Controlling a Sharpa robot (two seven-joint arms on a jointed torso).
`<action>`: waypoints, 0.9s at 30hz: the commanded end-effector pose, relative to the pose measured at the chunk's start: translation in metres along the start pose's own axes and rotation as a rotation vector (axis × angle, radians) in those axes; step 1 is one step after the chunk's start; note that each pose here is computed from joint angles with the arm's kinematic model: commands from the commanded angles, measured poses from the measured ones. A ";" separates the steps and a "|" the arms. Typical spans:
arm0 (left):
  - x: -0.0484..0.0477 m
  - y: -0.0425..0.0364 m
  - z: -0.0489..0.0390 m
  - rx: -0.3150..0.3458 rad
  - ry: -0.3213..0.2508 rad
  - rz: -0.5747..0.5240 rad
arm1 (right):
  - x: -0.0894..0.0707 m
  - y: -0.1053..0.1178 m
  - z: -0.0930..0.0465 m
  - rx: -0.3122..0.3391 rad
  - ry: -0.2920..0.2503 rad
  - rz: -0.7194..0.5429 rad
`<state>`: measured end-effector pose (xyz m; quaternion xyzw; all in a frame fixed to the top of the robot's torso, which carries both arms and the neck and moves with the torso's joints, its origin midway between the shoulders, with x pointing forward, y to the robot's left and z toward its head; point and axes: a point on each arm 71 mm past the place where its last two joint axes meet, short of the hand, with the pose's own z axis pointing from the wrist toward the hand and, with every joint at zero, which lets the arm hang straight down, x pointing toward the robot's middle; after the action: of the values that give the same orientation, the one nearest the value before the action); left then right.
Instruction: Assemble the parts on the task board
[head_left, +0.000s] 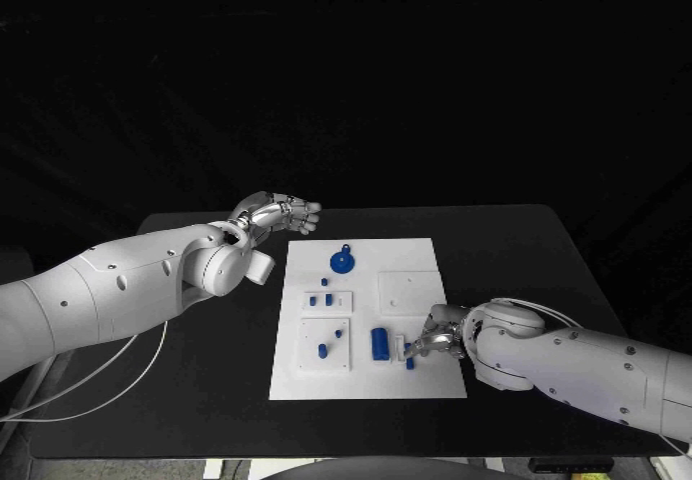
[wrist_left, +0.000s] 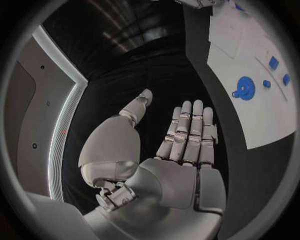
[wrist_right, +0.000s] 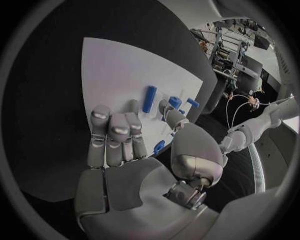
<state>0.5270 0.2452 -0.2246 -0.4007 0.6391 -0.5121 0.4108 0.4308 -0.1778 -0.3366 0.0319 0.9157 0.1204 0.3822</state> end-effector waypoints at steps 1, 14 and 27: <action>0.0032 -0.0016 0.0008 0.007 0.021 -0.002 | 0.003 -0.001 0.005 0.017 -0.001 -0.065; 0.0023 -0.0013 0.0004 0.004 0.019 -0.002 | 0.014 -0.004 0.013 0.034 0.016 -0.063; 0.0013 -0.0011 -0.0002 0.002 0.017 0.002 | 0.018 -0.015 0.013 0.059 0.017 -0.095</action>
<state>0.5269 0.2461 -0.2249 -0.4014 0.6410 -0.5102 0.4095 0.4357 -0.1732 -0.3452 0.0113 0.9099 0.1158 0.3981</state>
